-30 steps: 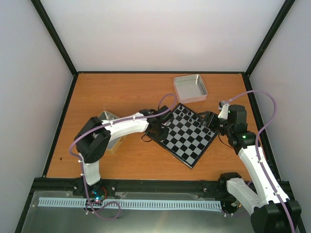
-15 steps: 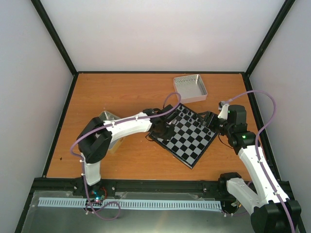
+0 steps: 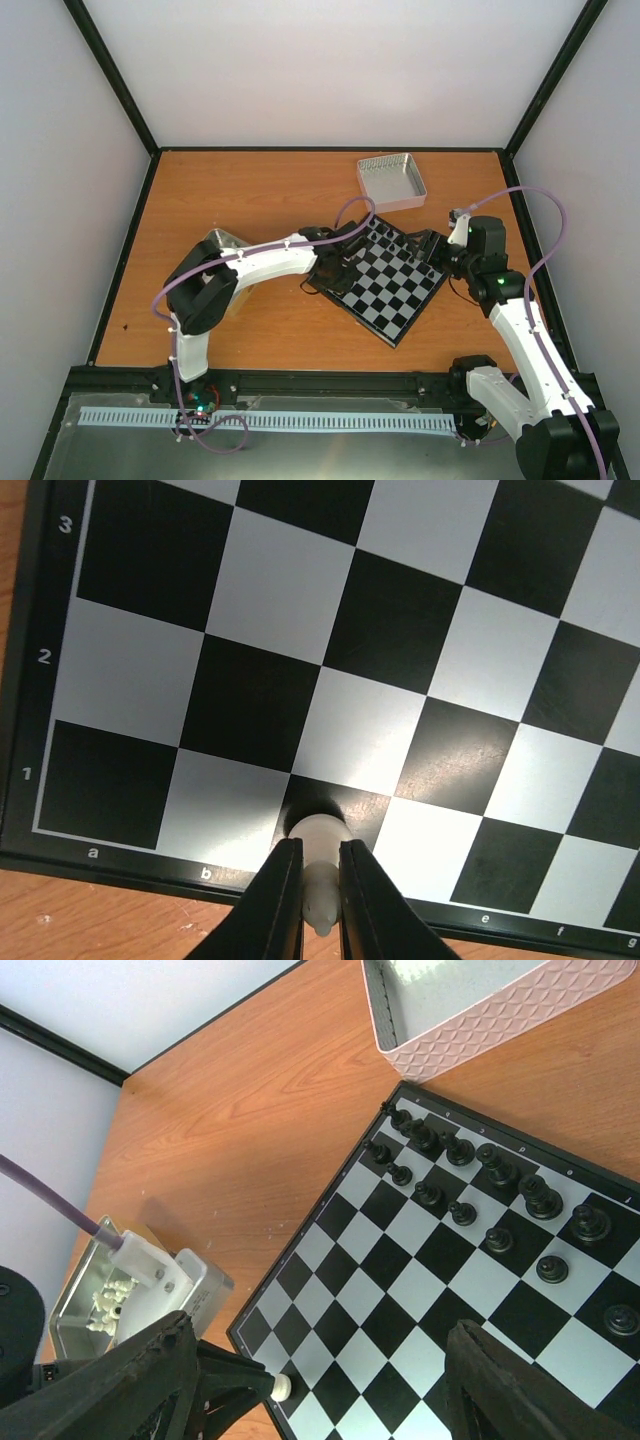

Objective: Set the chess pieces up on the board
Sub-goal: Place the chess piece on the chessboard, then pick up the chess piece from the storage box.

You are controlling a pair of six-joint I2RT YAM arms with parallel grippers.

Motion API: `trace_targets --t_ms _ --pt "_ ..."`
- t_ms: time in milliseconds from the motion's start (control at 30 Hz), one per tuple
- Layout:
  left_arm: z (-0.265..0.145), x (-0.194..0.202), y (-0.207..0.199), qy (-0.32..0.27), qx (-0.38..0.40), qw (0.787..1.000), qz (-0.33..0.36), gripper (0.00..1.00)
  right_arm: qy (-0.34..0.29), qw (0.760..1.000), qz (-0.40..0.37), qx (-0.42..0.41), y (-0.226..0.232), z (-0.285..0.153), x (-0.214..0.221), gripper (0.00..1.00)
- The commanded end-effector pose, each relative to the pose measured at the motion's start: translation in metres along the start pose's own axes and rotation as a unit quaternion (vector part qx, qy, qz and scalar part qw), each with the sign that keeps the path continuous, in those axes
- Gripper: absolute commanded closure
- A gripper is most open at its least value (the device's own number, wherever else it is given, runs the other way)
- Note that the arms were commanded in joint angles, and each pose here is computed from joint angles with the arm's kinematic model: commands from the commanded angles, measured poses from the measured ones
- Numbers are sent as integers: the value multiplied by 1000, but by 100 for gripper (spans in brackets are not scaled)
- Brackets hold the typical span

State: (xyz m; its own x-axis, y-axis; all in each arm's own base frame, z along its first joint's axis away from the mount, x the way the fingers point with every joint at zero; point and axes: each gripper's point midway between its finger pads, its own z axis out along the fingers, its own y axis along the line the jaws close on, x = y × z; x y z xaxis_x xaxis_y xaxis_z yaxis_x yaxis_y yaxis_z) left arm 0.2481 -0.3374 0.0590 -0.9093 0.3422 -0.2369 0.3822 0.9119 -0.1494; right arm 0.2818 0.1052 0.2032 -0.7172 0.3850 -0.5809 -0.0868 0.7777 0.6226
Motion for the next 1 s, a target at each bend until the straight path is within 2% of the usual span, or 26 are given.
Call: trace_targets --t_ms 0,133,233,367,500,567,700,800,967 --pt "7 4 -5 11 3 1000 2 89 -5 1000 -10 -5 3 1 -2 32" --pt "7 3 -5 8 2 1000 3 86 -5 1000 -10 -5 2 1 -1 32" --pt "0 0 -10 3 13 1000 5 71 -6 1000 -11 -5 3 1 -2 32" --pt "-27 -14 -13 -33 25 999 7 52 -6 1000 -13 -8 4 0 -2 32" --pt "-60 -28 -1 -74 23 997 0 43 -3 1000 -20 -4 4 2 -3 32" --pt "-78 -36 15 -101 17 995 -16 38 4 999 -38 5 5 3 -2 30" --pt "-110 -48 80 -165 -36 982 -89 28 21 996 -83 -28 26 5 1 29" --pt "-124 -41 131 -190 -85 967 -145 28 18 994 -95 -45 39 8 2 30" --pt "-122 -8 200 -185 -128 947 -228 29 40 992 -95 -67 54 19 15 32"
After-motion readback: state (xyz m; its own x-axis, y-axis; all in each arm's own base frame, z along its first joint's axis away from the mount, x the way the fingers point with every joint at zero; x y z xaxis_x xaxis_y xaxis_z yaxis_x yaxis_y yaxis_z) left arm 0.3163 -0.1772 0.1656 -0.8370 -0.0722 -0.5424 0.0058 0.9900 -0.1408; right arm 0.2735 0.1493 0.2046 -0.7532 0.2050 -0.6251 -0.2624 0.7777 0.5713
